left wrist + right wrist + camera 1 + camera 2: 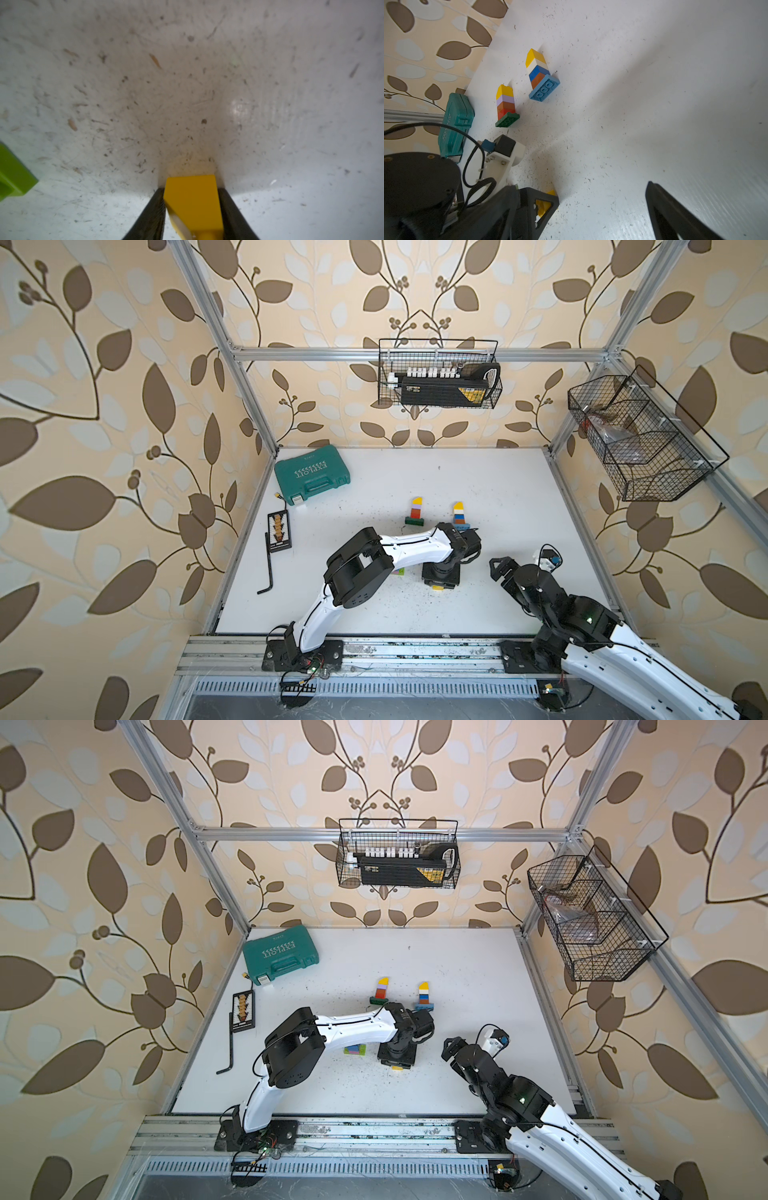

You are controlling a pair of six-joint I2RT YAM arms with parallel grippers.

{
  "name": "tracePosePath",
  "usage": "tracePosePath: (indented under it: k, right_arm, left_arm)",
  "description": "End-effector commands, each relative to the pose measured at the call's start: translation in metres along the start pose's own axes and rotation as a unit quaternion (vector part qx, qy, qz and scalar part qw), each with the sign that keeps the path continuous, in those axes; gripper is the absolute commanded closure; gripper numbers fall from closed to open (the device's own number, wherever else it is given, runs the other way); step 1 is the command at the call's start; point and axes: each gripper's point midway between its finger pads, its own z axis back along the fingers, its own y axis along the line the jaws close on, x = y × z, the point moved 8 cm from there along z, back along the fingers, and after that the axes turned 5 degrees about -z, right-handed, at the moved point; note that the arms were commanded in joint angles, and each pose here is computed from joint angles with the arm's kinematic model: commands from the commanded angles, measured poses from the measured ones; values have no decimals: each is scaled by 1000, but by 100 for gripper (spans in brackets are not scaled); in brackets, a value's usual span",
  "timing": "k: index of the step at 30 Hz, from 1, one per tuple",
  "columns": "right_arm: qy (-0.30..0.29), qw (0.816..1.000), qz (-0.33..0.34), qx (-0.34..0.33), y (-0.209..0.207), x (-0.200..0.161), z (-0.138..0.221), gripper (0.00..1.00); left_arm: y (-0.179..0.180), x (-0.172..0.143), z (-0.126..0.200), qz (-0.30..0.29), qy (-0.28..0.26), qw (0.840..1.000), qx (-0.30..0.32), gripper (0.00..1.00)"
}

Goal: Assemble the number 1 with lego
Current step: Pick up the lego brick from the center of the board.

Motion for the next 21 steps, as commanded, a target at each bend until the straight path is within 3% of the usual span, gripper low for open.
tracePosePath:
  k: [1, 13, 21]
  right_arm:
    - [3, 1000, 7, -3, -1, -1, -2, 1]
    - [5, 1000, 7, -3, 0, -3, -4, 1]
    - [4, 1000, 7, -2, 0, -2, -4, 1]
  left_arm:
    - [4, 10, 17, -8, -38, 999, -1, 59]
    - [6, 10, 24, -15, -40, 999, 12, 73]
    - [23, -6, 81, 8, -57, 998, 30, 77]
